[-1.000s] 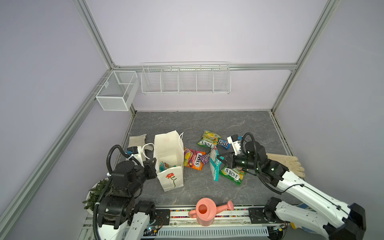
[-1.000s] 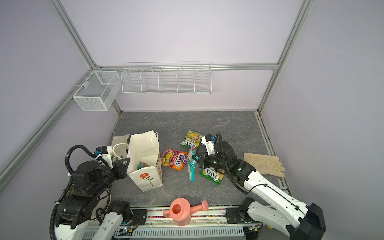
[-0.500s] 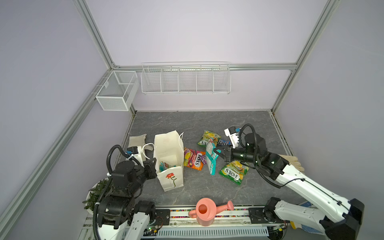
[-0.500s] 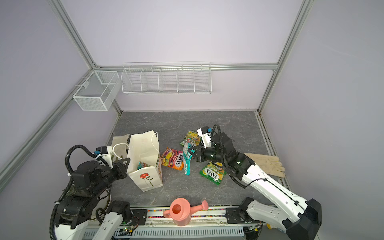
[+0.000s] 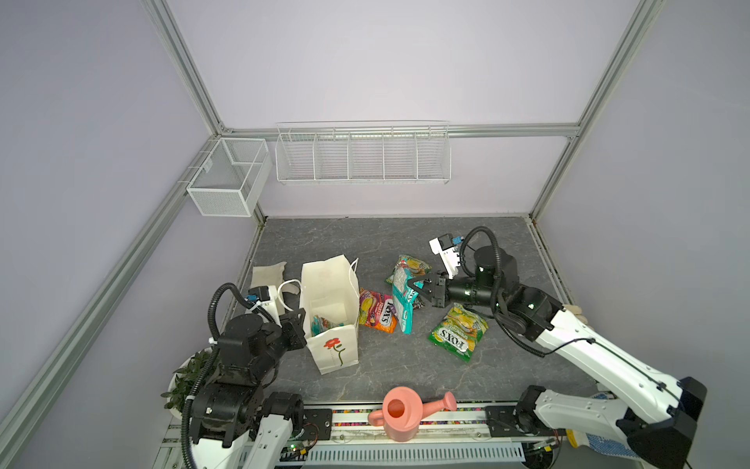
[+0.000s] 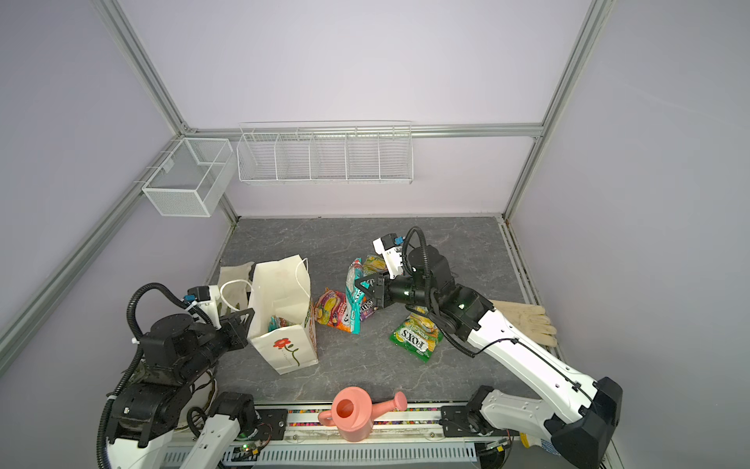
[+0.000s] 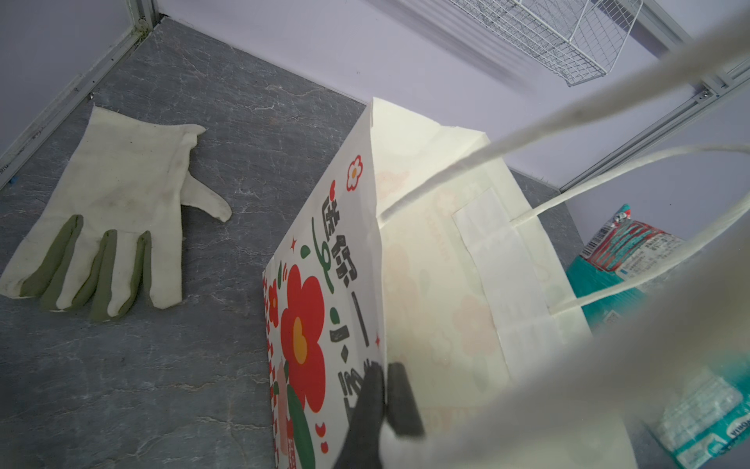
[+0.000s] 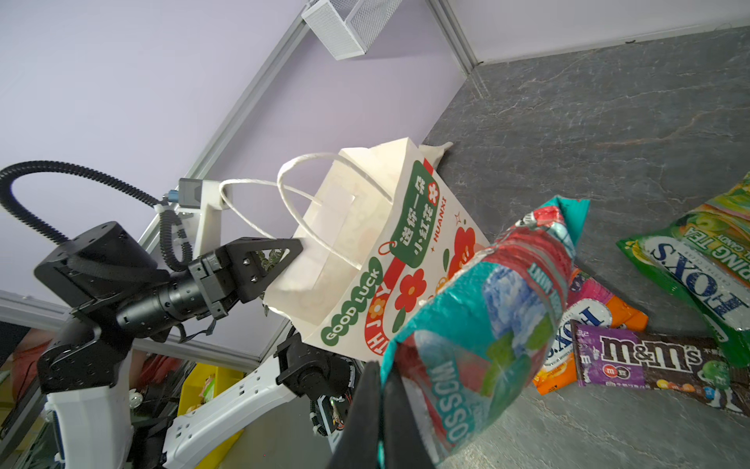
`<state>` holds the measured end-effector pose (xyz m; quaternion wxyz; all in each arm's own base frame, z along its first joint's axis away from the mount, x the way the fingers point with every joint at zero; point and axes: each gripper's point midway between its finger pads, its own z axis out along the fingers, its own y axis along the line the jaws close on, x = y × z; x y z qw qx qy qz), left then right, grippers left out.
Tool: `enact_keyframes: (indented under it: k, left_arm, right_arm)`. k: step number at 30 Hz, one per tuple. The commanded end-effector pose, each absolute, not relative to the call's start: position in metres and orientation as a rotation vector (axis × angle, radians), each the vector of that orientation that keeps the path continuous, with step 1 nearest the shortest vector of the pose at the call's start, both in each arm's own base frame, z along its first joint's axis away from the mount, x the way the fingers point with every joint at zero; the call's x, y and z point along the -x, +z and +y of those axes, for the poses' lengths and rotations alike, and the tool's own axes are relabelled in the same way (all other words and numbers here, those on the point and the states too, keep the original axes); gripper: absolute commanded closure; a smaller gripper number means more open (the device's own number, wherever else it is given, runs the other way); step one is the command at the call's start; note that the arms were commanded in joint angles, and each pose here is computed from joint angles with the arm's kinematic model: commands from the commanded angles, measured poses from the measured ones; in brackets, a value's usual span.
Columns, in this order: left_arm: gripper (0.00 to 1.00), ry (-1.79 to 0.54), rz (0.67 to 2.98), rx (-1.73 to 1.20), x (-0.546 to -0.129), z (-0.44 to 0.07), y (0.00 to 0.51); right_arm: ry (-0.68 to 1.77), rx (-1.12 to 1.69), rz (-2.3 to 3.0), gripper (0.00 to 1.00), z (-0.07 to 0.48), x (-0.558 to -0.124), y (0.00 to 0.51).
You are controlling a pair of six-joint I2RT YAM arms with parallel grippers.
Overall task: Place the snacks into the paper bag
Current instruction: 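Carry the teal bag with the right gripper toward the paper bag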
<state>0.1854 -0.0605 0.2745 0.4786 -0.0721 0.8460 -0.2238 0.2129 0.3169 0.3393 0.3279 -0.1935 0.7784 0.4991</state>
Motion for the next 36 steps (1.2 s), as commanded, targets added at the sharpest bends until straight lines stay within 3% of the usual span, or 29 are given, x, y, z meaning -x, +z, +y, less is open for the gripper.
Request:
enact_keyframes:
  k: [1,36]
  left_arm:
    - [1.0,-0.545,2.066,0.179,-0.183,-0.06,0.272]
    - [1.0,-0.545,2.065,0.178,-0.183,-0.06,0.272]
  right_arm:
    - [1.356,0.594,1.93,0.93,0.327,-0.203,0.371]
    - [1.515,0.868,1.7,0.93,0.373,-0.139,0.451]
